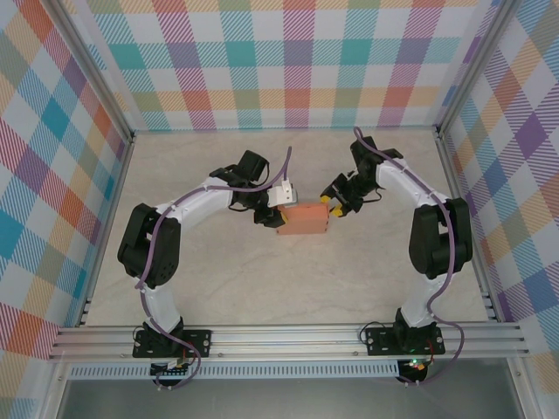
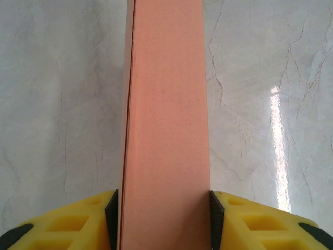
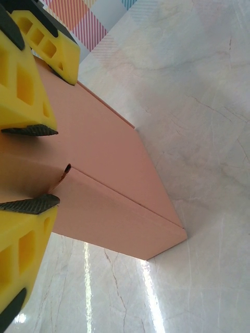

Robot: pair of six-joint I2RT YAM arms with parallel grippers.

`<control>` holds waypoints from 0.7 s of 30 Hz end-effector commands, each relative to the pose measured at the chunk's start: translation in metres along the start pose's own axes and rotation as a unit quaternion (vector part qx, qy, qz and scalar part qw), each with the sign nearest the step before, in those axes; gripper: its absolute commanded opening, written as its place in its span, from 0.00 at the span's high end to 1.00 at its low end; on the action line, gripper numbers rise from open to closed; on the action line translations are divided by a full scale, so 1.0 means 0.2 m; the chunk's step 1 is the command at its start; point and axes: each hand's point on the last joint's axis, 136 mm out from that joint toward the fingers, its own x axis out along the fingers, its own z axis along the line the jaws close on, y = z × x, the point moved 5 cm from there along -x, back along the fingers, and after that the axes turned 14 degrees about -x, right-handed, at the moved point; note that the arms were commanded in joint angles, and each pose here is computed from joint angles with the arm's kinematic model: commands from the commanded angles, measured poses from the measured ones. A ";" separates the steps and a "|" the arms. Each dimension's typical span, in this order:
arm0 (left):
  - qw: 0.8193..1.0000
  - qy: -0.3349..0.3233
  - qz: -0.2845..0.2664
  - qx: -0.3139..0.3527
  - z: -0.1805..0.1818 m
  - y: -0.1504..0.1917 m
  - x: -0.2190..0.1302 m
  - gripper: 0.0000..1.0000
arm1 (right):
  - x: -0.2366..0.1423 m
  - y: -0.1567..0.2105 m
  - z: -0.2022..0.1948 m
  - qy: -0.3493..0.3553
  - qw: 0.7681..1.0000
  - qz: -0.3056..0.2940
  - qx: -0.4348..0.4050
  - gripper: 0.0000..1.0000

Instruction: Fold the paper box

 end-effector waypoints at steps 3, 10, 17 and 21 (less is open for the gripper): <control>0.998 0.033 0.053 -0.031 -0.05 0.13 0.08 0.54 | 0.00 0.03 -0.04 0.029 1.000 -0.007 -0.003 0.64; 0.998 0.032 0.054 -0.031 -0.05 0.14 0.09 0.54 | -0.02 0.04 -0.07 0.047 0.999 -0.018 -0.011 0.62; 0.997 0.033 0.055 -0.030 -0.05 0.14 0.09 0.54 | -0.11 0.06 -0.04 0.059 0.997 -0.037 -0.034 0.26; 0.997 0.034 0.056 -0.028 -0.05 0.14 0.09 0.54 | -0.13 0.09 -0.05 0.071 0.997 -0.019 0.001 0.12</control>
